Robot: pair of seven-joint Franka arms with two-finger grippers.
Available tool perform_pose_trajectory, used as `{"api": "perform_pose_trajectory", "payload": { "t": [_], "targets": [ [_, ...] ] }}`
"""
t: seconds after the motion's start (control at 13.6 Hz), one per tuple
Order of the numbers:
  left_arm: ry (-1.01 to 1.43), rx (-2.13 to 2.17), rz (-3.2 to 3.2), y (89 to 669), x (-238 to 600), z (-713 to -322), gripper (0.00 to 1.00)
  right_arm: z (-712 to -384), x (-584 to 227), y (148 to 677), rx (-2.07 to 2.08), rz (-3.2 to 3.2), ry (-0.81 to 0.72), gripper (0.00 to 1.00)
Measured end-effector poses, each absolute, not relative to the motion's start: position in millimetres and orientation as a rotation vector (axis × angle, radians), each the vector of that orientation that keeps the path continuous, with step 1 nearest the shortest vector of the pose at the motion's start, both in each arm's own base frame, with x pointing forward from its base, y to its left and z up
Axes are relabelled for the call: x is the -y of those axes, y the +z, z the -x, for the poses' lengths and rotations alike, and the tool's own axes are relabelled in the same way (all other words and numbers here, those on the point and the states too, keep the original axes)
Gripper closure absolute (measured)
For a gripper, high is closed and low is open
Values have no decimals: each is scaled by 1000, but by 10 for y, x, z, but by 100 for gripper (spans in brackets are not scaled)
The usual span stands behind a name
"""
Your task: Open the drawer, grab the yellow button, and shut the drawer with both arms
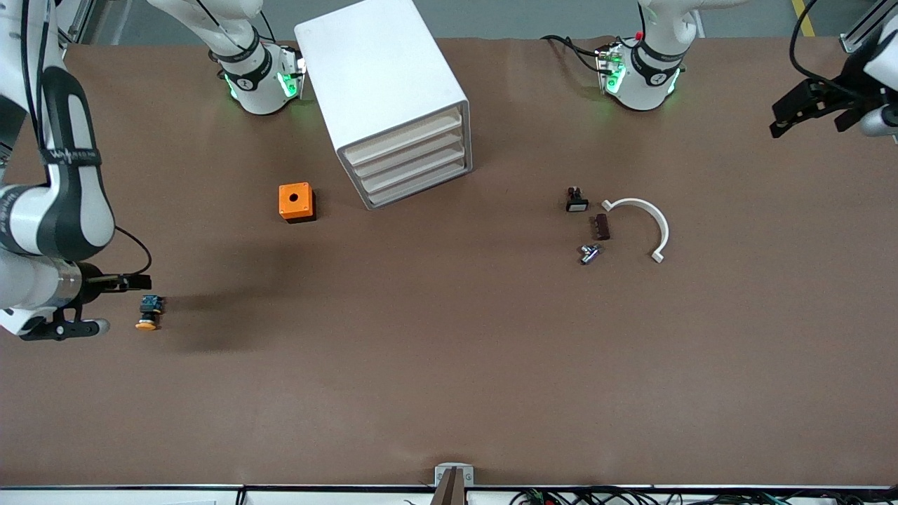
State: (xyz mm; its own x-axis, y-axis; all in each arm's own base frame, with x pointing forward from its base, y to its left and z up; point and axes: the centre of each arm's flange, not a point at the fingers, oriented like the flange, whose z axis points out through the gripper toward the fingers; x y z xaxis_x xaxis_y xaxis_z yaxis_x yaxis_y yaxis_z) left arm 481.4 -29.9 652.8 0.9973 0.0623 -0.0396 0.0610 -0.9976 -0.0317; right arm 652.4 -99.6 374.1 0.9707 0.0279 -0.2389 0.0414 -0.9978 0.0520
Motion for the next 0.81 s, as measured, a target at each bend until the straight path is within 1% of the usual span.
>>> {"api": "perform_pose_trajectory", "payload": {
  "t": [0.15,0.29,0.59,0.81],
  "targets": [
    [61,93,3108,6525,318,-4814,0,-6509,770,4158,29,-3096,-342,0],
    [57,109,3109,6525,266,-4826,0,-6425,579,4545,65,-3100,-316,0],
    [53,113,3109,6507,254,-4850,0,-6121,235,5287,86,-3095,-278,0],
    [32,113,3111,6549,253,-4857,0,-5925,102,5644,64,-3100,-255,0]
  ]
}}
